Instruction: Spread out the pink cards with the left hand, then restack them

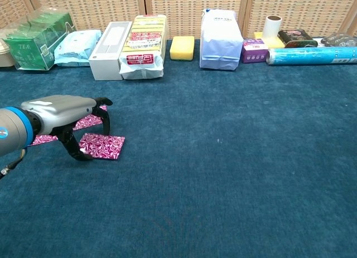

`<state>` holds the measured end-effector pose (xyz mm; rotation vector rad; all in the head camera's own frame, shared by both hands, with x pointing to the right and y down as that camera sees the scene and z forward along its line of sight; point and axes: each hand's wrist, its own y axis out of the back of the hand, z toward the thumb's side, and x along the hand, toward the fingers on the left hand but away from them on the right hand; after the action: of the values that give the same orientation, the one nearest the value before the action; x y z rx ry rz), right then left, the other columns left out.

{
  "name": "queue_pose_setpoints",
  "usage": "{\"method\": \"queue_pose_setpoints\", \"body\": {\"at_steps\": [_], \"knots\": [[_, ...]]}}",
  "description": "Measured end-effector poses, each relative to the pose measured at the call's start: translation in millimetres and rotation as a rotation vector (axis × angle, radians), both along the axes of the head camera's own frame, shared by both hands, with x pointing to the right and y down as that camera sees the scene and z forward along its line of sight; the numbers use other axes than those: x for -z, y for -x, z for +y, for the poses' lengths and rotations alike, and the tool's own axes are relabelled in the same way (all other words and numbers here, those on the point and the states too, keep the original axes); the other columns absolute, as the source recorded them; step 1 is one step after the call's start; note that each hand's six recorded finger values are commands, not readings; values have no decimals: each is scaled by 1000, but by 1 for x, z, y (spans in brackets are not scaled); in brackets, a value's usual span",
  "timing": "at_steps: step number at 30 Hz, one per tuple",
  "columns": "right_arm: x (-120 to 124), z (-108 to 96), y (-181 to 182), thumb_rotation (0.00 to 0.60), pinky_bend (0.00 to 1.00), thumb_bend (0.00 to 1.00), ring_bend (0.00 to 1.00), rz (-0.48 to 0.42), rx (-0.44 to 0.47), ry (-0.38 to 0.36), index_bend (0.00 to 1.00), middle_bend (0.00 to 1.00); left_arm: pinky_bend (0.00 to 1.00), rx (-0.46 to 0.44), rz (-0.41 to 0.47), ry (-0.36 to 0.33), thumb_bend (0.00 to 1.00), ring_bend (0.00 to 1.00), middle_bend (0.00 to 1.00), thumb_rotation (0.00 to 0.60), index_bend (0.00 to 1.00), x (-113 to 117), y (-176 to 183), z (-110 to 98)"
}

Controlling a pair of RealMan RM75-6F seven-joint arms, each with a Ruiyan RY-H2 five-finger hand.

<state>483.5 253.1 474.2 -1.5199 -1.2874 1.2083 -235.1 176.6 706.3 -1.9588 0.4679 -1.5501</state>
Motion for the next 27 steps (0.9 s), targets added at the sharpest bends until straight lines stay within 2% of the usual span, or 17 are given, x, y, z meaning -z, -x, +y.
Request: {"method": "queue_pose_setpoints", "body": {"at_steps": [6,11,22,27], "knots": [[-1,0,1,600,0,7,0,-1,5,5,166,2,69,88,23,-25,212,0,0,600,395,18,19,-22],[-1,1,3,600,0,7,0,-1,11,10,166,2,69,166,18,-34,209,0,0,600,395,22,30,-33],[-2,1,4,600,0,6,0,-3,18,16,166,2,69,391,-100,11,203,0,0,600,395,13,50,-55],[-4,0,5,600,0,6,0,-3,23,22,166,2,69,437,-158,31,202,0,0,600,395,8,47,-68]]}}
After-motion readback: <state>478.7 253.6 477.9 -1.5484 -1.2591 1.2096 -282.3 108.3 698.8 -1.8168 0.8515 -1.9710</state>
